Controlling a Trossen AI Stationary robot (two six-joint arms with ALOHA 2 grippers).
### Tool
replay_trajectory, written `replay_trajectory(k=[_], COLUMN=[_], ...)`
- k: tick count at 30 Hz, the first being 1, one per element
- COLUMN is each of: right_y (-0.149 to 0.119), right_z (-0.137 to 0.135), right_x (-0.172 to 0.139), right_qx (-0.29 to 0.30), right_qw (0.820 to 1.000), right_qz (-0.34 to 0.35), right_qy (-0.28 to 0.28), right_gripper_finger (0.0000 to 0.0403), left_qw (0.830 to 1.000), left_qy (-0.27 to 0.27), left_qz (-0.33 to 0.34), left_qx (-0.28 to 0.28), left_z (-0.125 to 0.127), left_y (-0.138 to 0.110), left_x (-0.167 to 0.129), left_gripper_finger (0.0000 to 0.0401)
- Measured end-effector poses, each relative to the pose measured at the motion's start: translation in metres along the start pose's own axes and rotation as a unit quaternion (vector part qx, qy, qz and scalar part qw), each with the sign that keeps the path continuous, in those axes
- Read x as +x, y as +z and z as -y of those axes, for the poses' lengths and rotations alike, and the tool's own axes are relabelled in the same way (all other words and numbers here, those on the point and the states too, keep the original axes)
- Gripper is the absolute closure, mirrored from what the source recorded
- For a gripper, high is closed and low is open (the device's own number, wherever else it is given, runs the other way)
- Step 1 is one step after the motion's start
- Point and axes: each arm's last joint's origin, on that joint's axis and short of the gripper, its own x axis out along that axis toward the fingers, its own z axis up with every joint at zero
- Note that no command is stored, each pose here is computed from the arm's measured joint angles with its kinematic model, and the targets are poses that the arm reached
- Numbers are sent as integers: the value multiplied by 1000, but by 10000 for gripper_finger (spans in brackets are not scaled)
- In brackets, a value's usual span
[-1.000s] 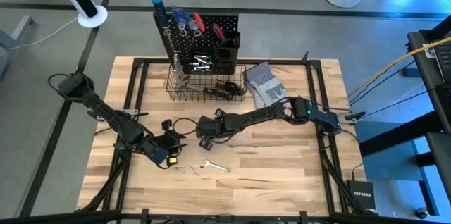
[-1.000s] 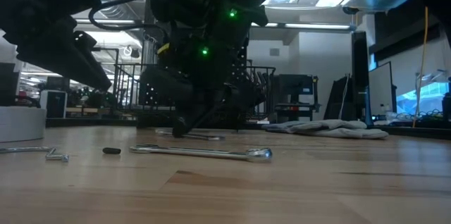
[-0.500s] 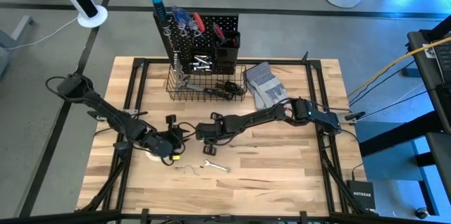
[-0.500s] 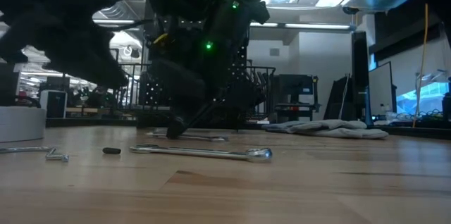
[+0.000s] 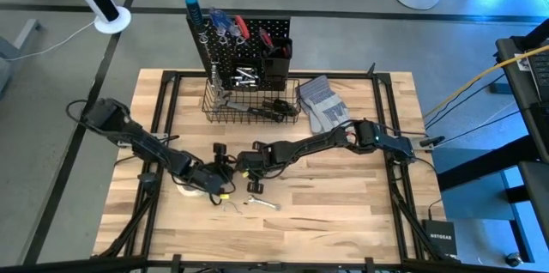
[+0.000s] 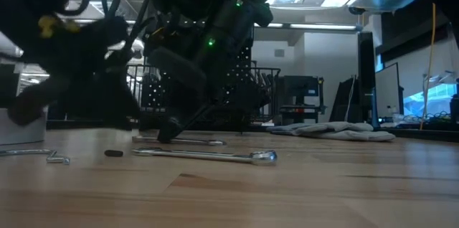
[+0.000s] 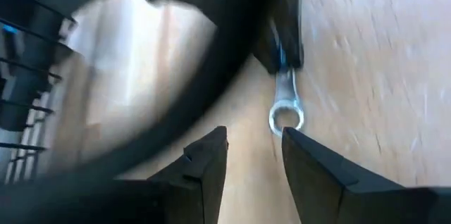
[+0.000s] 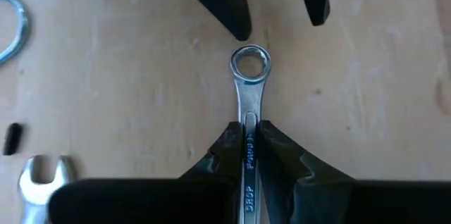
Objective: Hang tools onto peg board
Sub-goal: Hang the wrench on the peg board
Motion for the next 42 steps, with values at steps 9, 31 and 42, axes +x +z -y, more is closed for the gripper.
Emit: replay_trajectory(k=[9,31,42], right_y=[1,4,13], right_z=[-1,-2,-4], right_x=[-5,-10,-12], right_qx=[-1,-2,11], right_qw=[1000,1000,996], right_qz=[2,7,46], right_qy=[14,28,70], right_gripper_finger=[371,372,372], left_qw=[1000,996,997], left_qy=[-6,-46,-36], left_qz=[-4,26,22], left_qx=[10,75,64], left_z=[12,23,18], left_y=[-5,1,2], left_x=[15,2,6], left_gripper_finger=[272,272,272])
